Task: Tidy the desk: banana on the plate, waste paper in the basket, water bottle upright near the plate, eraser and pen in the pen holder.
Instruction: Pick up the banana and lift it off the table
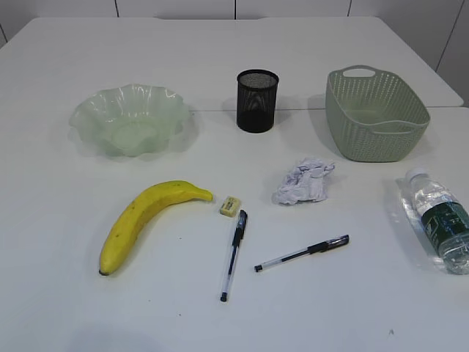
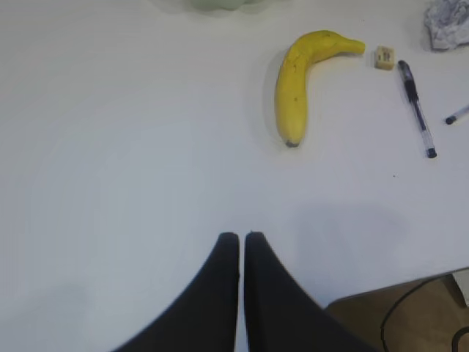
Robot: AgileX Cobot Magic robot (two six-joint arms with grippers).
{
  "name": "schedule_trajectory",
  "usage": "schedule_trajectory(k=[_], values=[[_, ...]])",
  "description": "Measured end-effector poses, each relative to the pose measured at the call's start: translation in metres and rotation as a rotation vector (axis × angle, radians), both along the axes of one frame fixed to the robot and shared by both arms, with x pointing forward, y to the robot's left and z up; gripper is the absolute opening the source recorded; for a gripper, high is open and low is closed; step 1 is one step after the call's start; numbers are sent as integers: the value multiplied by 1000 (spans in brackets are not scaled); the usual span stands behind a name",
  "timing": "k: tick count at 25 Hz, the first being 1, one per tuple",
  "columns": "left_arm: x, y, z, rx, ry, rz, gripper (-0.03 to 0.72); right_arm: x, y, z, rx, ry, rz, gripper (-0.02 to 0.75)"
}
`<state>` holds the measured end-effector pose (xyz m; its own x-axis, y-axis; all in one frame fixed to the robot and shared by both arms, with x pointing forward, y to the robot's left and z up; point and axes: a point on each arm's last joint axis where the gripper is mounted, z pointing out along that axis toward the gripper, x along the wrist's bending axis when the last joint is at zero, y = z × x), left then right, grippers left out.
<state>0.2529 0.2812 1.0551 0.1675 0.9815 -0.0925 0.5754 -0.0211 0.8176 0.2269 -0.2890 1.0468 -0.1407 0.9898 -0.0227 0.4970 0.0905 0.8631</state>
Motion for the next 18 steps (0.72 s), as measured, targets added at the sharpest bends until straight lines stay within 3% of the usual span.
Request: schedule_trajectory(k=[4,8,13,18], values=[[12,1,9,0,50,1,2,1,0,0,1,7,-1,-8],[30,4,38,26,47,10,41,14,0,0,3,93,-2,47],[68,5,71,34,41,4,218,35,-2,11,-12,113,-20,170],[125,1,88,42,135,-40,398,58,-5,36,-46,85,-45,229]])
